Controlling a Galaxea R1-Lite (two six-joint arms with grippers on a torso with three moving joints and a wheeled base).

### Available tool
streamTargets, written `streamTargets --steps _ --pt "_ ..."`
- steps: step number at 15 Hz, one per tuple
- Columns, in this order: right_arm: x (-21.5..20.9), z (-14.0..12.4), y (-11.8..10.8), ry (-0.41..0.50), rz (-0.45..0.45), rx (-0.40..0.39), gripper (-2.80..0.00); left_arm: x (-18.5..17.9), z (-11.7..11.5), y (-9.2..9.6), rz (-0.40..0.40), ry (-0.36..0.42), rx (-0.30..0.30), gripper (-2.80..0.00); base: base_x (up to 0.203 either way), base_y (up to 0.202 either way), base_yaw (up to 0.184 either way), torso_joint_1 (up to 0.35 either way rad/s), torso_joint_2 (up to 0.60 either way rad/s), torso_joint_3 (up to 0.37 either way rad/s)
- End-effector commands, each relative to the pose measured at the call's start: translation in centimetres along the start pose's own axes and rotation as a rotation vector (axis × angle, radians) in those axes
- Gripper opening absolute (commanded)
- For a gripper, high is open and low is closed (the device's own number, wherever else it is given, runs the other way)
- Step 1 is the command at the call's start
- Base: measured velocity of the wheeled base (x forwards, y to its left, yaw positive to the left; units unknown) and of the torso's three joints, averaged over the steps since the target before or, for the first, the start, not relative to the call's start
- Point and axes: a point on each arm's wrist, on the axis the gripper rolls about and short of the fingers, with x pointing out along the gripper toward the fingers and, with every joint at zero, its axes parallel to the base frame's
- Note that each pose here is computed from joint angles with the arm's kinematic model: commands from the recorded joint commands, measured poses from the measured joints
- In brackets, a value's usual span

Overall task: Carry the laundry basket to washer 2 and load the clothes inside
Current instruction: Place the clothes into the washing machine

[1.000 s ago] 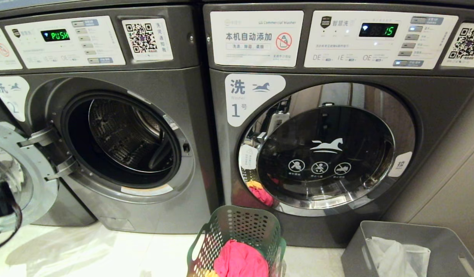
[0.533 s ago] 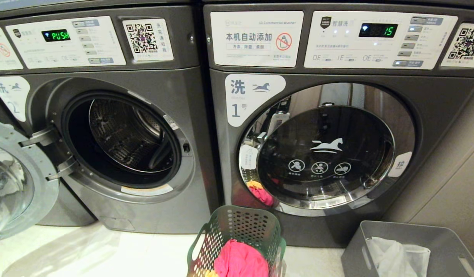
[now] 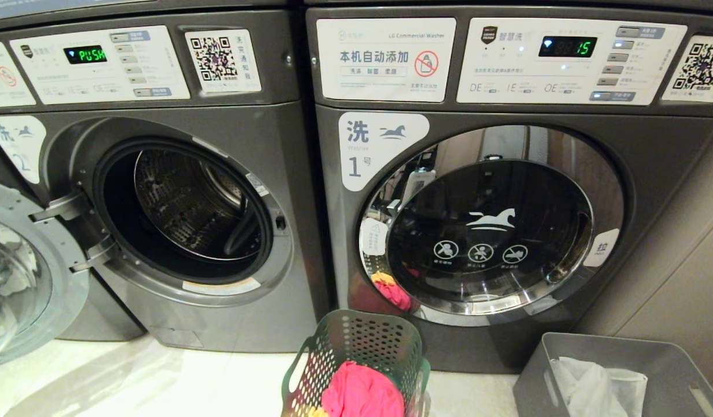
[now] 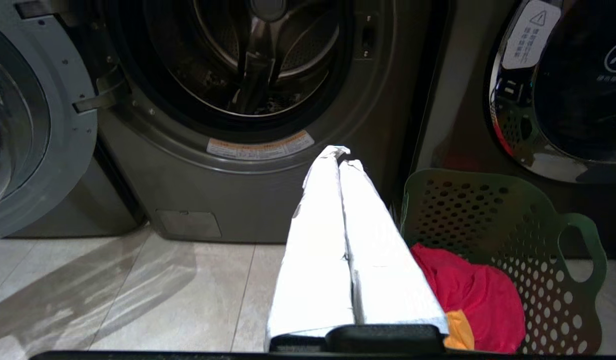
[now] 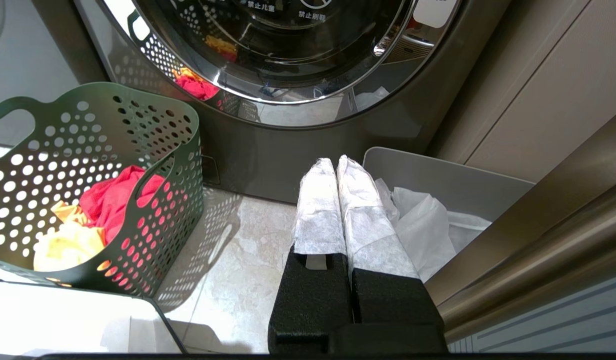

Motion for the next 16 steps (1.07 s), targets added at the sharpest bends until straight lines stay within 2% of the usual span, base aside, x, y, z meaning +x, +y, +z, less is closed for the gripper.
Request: streamTargets --steps 1,16 --pt "0.00 -0.01 0.00 0.001 0.001 -0.001 -2.80 -0.10 -1.19 -0.06 0.000 0.000 -0.001 -2.80 0.000 0.000 0.000 0.000 0.00 0.000" --pt "0.00 -0.01 0.00 0.001 0.001 0.005 -2.80 -0.10 -1.21 -0.06 0.000 0.002 0.002 -2.80 0.000 0.000 0.000 0.000 0.00 0.000"
